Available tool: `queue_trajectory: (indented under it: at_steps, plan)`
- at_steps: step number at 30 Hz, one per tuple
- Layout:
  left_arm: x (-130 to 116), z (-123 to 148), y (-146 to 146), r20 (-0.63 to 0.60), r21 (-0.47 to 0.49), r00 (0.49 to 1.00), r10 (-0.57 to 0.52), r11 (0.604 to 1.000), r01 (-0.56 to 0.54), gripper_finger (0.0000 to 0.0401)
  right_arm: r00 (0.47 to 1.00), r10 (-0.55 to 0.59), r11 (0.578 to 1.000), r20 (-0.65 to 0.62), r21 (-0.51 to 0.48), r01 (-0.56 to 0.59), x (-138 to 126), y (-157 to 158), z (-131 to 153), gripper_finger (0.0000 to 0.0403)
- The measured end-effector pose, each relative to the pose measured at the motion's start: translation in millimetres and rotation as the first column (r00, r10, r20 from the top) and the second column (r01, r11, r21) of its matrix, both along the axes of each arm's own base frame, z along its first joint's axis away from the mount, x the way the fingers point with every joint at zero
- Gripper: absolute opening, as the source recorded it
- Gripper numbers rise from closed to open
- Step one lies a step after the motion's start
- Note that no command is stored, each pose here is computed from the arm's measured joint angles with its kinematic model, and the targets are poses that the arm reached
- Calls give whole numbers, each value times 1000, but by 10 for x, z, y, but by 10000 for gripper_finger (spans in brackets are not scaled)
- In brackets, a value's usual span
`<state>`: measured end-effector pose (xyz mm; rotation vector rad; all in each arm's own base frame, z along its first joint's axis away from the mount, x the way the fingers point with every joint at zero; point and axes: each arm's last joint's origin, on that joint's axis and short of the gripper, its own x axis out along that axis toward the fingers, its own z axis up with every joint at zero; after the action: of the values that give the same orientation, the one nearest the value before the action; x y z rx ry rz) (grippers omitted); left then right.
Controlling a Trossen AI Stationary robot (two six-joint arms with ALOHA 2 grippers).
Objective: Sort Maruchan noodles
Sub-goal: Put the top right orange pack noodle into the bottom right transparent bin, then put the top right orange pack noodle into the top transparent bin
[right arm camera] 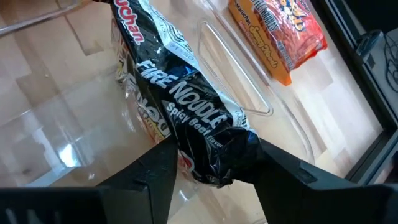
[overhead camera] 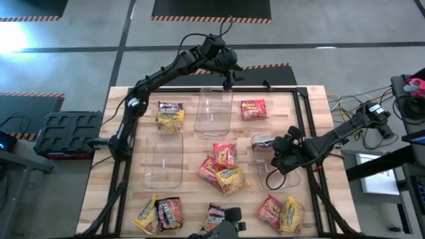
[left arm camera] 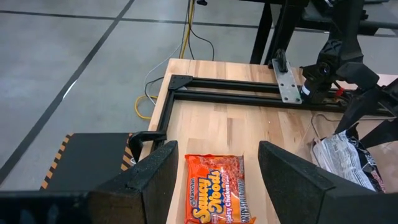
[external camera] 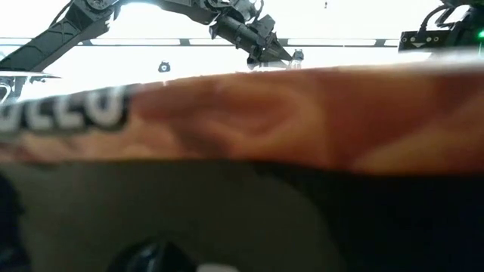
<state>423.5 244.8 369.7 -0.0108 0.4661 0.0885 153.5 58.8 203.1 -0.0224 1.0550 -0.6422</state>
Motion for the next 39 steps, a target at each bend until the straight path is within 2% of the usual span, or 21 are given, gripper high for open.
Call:
queue_trajectory:
  at_steps: [4,11,19,23,26,30,36,39]
  plan:
    - [0,0,0,0,0,1000,0,1000,0,206,1000,-2,1000,-10,-6,2,-10,-9,24,182]
    - [-1,-2,0,-3,15,1000,-8,1000,8,206,997,-1,999,72,-42,4,29,-8,190,185]
    - [-2,-5,-3,-7,20,1000,-12,1000,12,206,997,-3,998,76,-60,7,35,-17,218,185]
    - [-7,-16,-6,-18,13,1000,-12,1000,13,206,995,13,998,103,-64,-7,75,0,332,185]
    - [-23,-45,-14,-51,12,998,-22,1000,23,206,989,26,994,142,-110,-11,112,0,437,185]
    - [-59,-103,-32,-117,10,992,-45,999,47,206,980,-28,986,198,-158,60,153,-88,525,185]
    - [-118,-140,11,-161,11,986,-51,998,54,206,953,-194,964,232,-136,229,179,-408,634,185]
    - [-144,-137,55,-159,14,986,-41,999,44,206,926,-290,945,240,-79,317,151,-624,725,185]
